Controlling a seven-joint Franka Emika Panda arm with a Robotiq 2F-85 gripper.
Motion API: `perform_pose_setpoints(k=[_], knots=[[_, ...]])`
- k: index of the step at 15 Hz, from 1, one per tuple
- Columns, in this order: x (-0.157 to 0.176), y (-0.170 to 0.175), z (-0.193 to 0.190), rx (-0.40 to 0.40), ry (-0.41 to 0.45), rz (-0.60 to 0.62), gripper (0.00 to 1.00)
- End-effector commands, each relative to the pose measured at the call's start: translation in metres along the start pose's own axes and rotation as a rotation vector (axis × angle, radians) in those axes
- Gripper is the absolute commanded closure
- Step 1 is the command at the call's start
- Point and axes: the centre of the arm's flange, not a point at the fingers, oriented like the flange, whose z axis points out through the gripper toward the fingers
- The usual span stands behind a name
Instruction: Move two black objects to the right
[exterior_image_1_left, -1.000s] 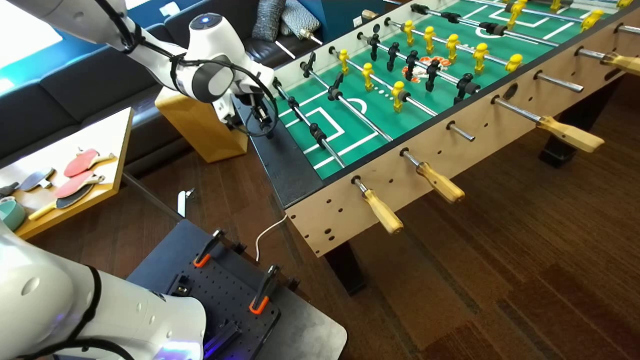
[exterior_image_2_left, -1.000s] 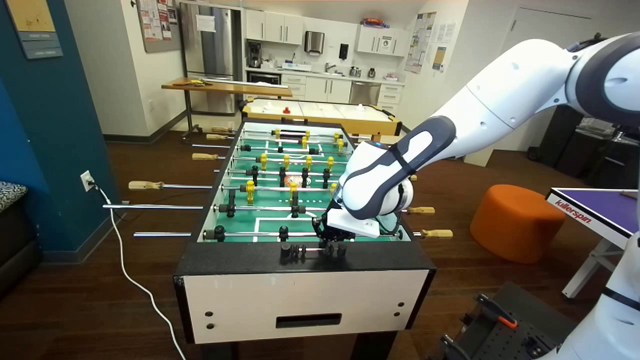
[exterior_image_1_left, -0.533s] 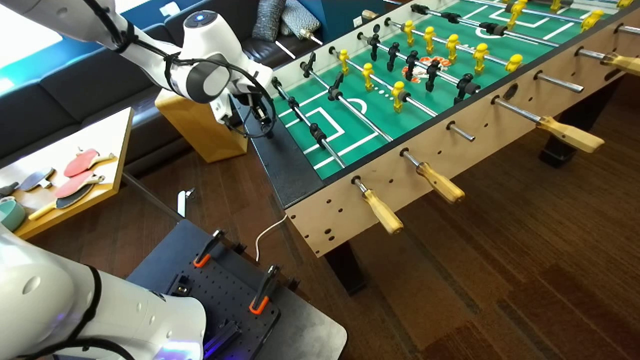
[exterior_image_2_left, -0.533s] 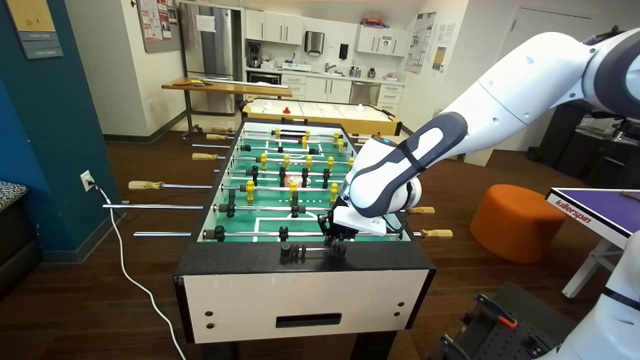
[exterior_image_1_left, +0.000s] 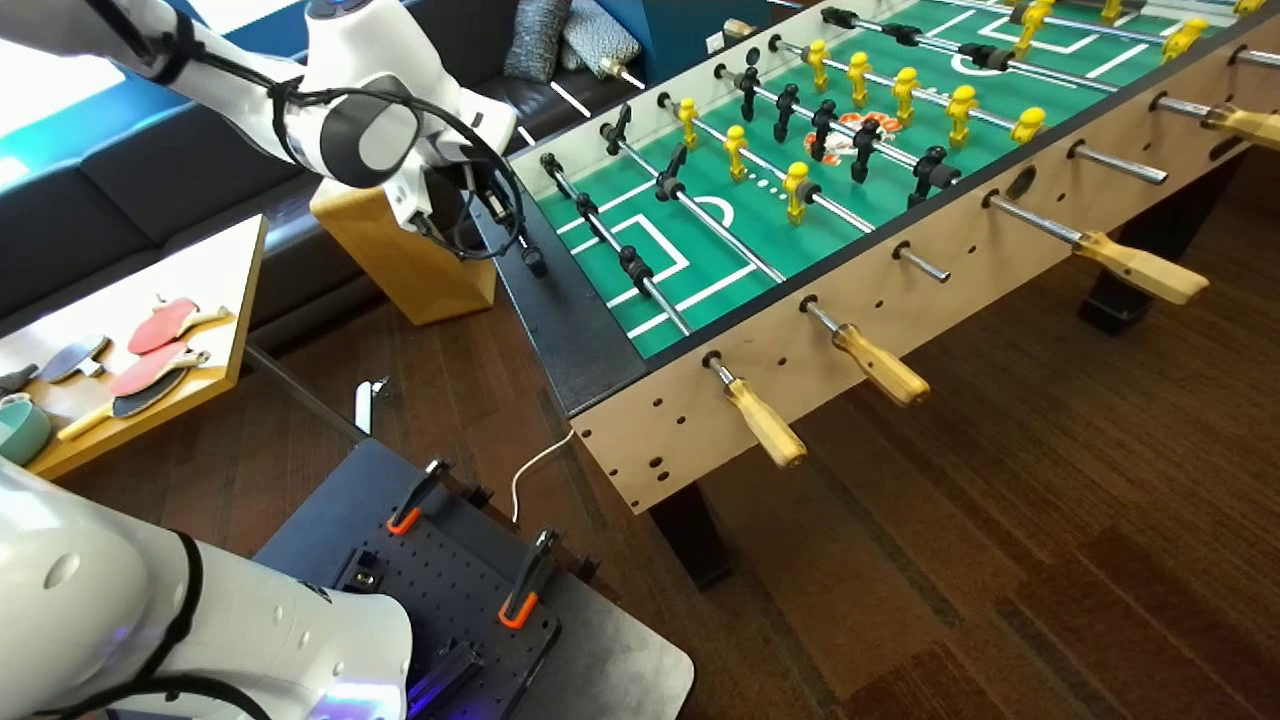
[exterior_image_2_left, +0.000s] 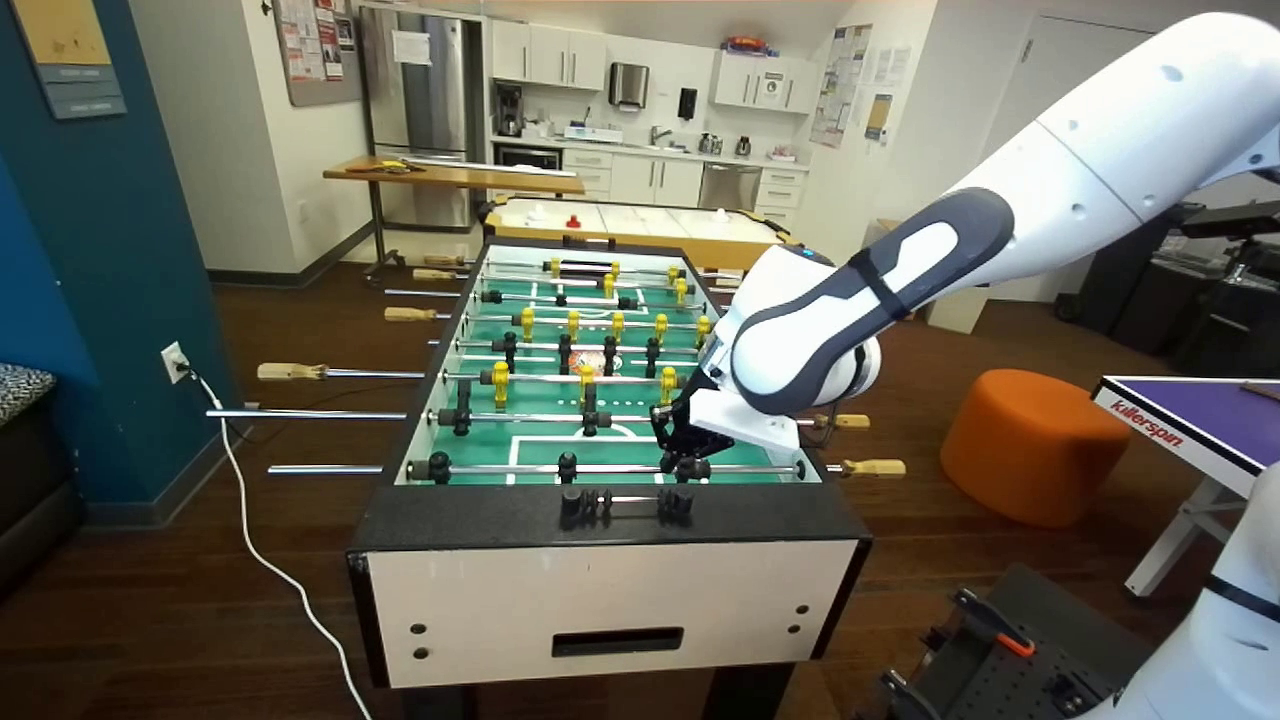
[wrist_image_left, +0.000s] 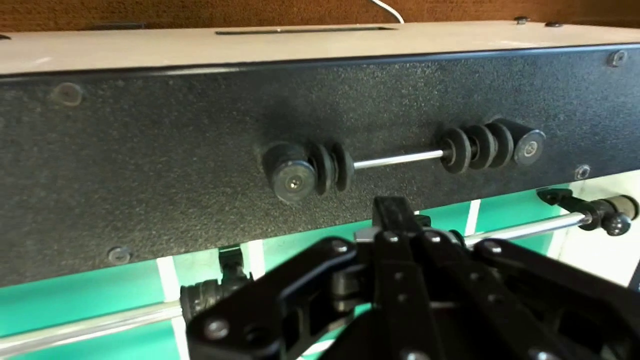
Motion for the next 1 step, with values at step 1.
perform_pose_setpoints(k=[1], knots=[[-0.0135, 0.0057, -0.0375, -0.028, -0.020, -0.034, 1.00]])
